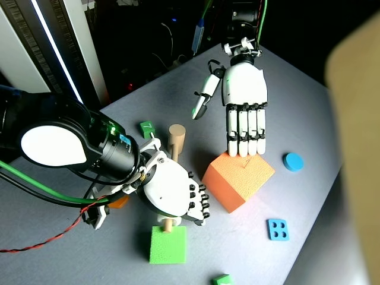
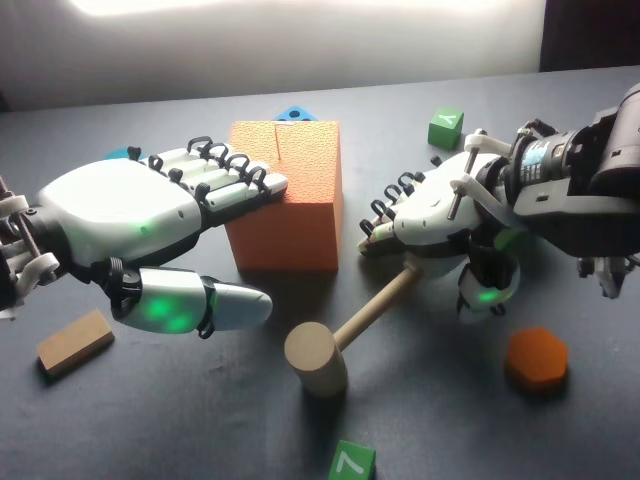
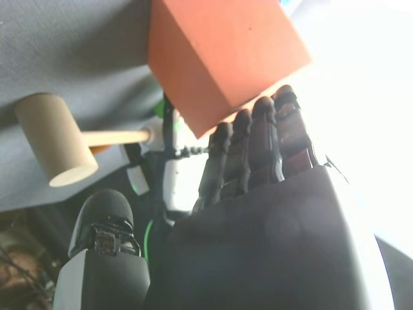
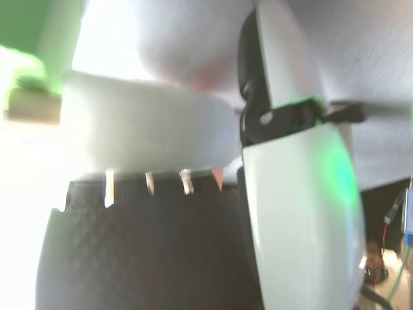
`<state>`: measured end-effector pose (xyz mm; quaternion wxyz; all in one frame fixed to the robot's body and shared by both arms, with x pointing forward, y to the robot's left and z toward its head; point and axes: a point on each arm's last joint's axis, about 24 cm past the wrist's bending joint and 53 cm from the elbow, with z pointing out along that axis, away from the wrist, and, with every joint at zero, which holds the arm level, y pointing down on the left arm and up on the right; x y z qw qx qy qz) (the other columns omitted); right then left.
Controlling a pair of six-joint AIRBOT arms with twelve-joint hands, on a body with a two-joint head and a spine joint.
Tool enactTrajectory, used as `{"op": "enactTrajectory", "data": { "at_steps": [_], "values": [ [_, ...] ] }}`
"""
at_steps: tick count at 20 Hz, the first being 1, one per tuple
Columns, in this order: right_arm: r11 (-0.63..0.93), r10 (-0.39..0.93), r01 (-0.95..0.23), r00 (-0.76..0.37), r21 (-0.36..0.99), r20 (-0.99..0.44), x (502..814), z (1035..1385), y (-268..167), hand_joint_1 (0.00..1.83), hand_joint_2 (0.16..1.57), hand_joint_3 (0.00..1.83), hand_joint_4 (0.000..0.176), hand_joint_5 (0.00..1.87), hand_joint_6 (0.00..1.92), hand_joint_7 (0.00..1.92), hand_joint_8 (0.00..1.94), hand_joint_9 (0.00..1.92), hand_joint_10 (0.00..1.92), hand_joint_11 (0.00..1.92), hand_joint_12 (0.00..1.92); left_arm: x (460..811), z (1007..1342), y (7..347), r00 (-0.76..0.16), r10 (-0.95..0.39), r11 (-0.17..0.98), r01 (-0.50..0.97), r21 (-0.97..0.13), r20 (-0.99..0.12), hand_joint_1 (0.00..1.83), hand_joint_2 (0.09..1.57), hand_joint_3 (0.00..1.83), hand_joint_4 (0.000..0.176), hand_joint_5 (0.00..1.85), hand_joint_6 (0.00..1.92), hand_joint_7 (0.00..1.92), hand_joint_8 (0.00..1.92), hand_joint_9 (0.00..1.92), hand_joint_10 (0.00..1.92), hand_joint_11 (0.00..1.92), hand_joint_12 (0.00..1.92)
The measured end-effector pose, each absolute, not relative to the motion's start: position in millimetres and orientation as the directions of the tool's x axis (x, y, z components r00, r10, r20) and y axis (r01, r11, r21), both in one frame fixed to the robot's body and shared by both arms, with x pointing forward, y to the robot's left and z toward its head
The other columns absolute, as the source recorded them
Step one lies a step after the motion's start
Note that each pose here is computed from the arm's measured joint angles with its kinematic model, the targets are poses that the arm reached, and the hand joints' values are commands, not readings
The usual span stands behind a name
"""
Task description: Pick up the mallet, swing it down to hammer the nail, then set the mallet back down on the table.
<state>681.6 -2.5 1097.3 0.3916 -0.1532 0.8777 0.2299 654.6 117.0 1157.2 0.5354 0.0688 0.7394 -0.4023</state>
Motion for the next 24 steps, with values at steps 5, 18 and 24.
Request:
{"op": "enactTrajectory", "data": {
  "at_steps": [5,18,24],
  "values": [
    [0.848,-0.089,-0.448,-0.646,0.283,-0.758,682,1097,-3,1.19,0.99,0.0,0.0,0.14,0.0,0.08,0.01,0.05,0.01,0.0,0.39,652,1155,116,-0.429,-0.34,0.658,0.528,-0.538,-0.837,0.0,1.18,0.0,0.0,0.01,0.0,0.0,0.0,0.0,0.0,0.0,0.0],
    [0.843,-0.073,-0.453,-0.631,0.291,-0.772,688,1103,-2,0.92,1.11,0.0,0.0,0.53,0.02,0.55,0.02,0.49,0.03,0.04,0.96,651,1156,116,-0.426,-0.339,0.656,0.532,-0.535,-0.839,0.0,1.19,0.0,0.0,0.0,0.0,0.0,0.0,0.0,0.0,0.0,0.0],
    [0.833,-0.067,-0.468,-0.615,0.295,-0.786,690,1110,3,0.9,1.09,0.0,0.0,0.79,0.14,0.83,0.15,0.78,0.22,0.25,1.14,657,1161,117,-0.412,-0.331,0.665,0.537,-0.52,-0.849,0.0,1.2,0.0,0.0,0.02,0.01,0.01,0.0,0.0,0.0,0.0,0.0]
  ]
}}
